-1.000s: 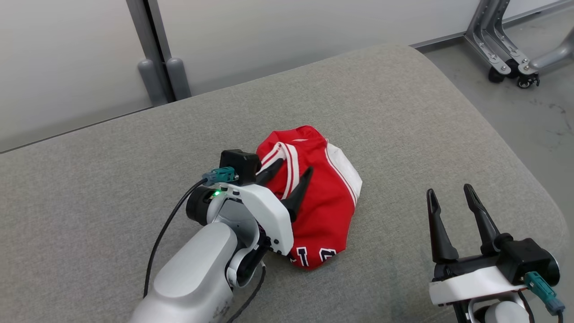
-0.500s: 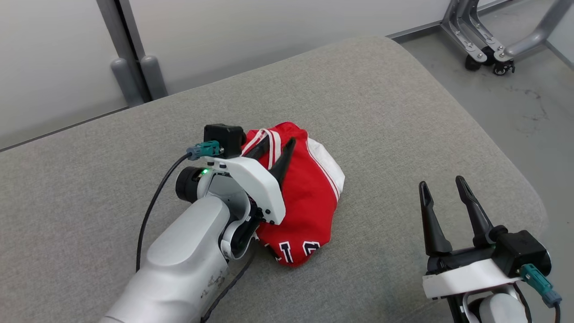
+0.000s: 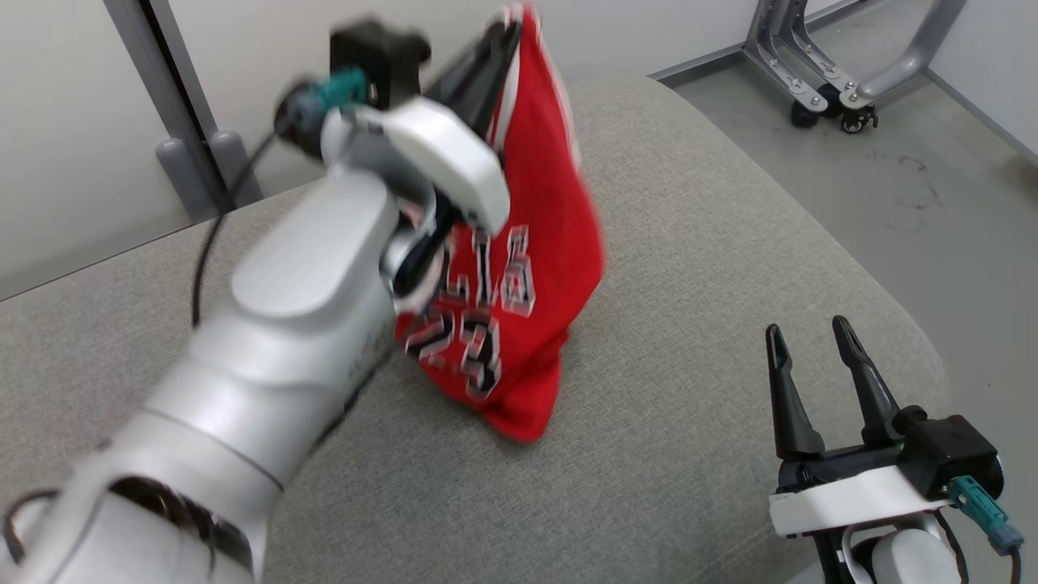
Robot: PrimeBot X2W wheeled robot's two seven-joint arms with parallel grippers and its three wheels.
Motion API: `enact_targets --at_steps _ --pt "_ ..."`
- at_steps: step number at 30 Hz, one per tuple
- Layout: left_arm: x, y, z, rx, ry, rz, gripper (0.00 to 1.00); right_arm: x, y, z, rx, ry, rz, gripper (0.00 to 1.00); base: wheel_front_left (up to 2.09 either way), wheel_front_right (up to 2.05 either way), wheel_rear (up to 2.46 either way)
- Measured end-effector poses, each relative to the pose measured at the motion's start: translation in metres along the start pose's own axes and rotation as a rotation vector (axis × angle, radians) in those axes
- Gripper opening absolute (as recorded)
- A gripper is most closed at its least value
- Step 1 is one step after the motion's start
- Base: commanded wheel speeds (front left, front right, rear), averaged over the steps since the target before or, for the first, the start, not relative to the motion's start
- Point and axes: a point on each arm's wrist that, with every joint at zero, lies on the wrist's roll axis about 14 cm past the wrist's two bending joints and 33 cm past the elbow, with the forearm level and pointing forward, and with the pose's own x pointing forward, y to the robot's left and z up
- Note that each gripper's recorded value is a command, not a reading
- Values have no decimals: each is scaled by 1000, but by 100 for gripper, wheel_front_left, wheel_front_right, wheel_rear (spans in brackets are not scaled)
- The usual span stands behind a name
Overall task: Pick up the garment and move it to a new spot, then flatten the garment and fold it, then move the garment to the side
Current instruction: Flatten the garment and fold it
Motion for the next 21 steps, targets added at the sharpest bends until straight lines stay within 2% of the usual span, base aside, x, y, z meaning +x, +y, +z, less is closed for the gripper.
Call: enact_targets --at_steps 3,5,7,10,12,15,17,21 --pt "15 -6 62 127 -126 -57 0 2 1 2 2 -9 4 100 0 0 0" --pt "18 -11 105 170 -221 -80 0 4 3 4 4 -14 9 100 0 0 0" --pt "14 -17 144 160 -317 -94 0 6 4 3 2 -16 16 100 0 0 0" --pt "-3 -21 178 57 -429 -108 0 10 9 4 7 -21 30 100 0 0 0" --pt "-18 -19 162 -15 -422 -106 0 13 14 3 13 -22 45 100 0 0 0" --pt "-56 8 105 -121 -337 -23 0 19 22 4 21 -29 70 100 0 0 0" --pt "-91 38 61 -172 -264 86 0 23 28 4 26 -31 88 100 0 0 0" --pt "-179 90 -18 -330 -172 385 0 31 41 0 24 -25 126 100 0 0 0"
